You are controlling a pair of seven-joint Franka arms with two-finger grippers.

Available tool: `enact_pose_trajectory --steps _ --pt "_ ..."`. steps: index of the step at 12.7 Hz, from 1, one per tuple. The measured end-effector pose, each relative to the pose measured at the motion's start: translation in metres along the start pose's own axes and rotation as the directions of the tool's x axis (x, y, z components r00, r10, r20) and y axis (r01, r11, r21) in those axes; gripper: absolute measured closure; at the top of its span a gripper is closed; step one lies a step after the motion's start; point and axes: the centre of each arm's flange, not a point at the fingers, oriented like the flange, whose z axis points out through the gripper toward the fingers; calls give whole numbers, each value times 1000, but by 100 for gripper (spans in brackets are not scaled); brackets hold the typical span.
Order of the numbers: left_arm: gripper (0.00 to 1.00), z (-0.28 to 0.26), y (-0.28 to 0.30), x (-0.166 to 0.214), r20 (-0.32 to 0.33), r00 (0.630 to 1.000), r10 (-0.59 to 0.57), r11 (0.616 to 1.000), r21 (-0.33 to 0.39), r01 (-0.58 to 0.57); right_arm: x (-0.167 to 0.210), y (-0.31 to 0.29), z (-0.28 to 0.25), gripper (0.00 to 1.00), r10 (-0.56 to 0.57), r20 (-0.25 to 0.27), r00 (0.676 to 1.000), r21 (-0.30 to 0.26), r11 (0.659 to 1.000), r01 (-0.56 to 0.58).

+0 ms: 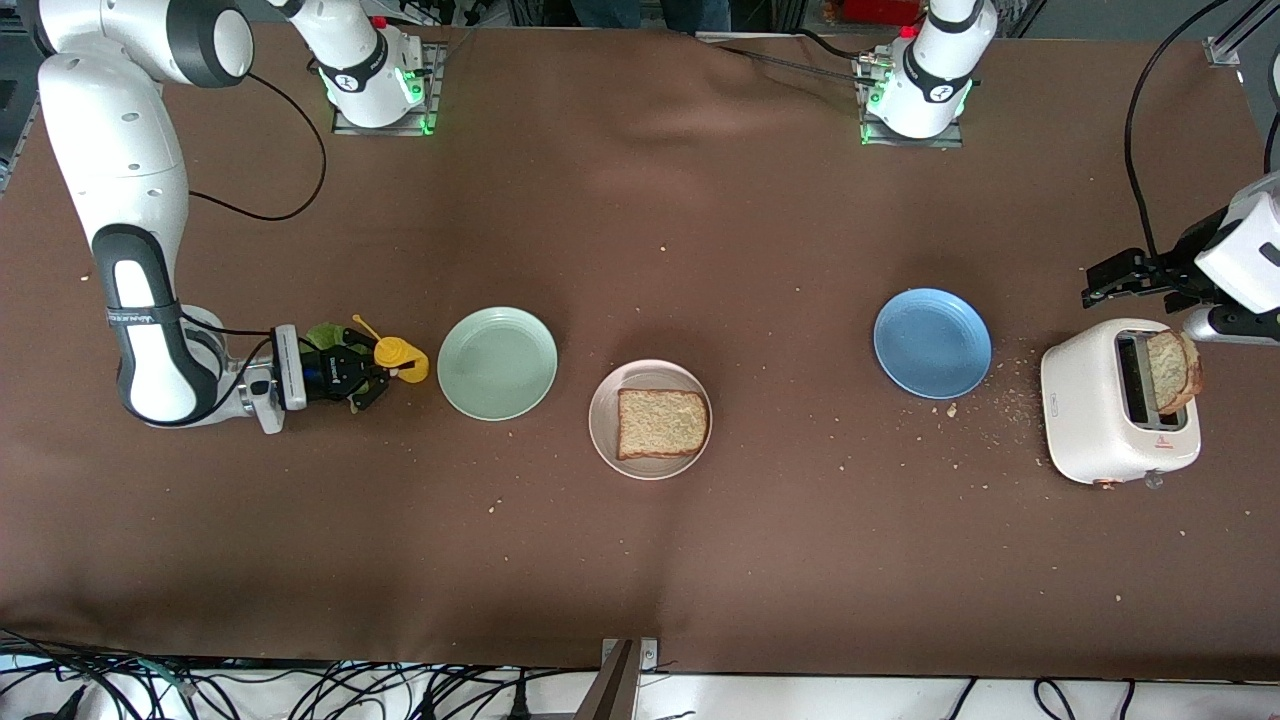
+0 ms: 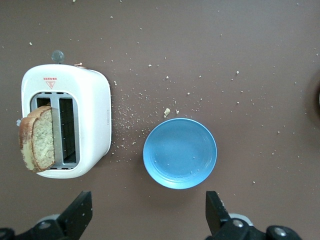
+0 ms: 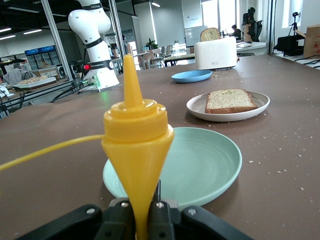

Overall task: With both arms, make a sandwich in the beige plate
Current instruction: 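Grasp the green lettuce leaf with the right gripper and lift it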

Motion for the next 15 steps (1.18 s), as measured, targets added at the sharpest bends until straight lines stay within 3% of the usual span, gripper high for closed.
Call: enact_pose_trajectory --steps 4,8,10,12,15 --pt "0 0 0 0 0 1000 0 1000 0 0 10 3 -14 50 61 37 997 1 998 -61" --pt "0 2 0 1 4 1000 0 1000 0 0 34 0 -60 4 130 177 976 -1 991 -132" --pt "0 6 0 2 10 1000 0 1000 1 0 52 -1 -87 3 198 267 943 -23 980 -200" --pt "0 7 0 3 12 1000 0 1000 1 0 85 1 -107 3 298 371 880 -66 953 -295" --pt "0 7 0 3 12 1000 0 1000 1 0 145 8 -122 3 426 559 712 -226 904 -364"
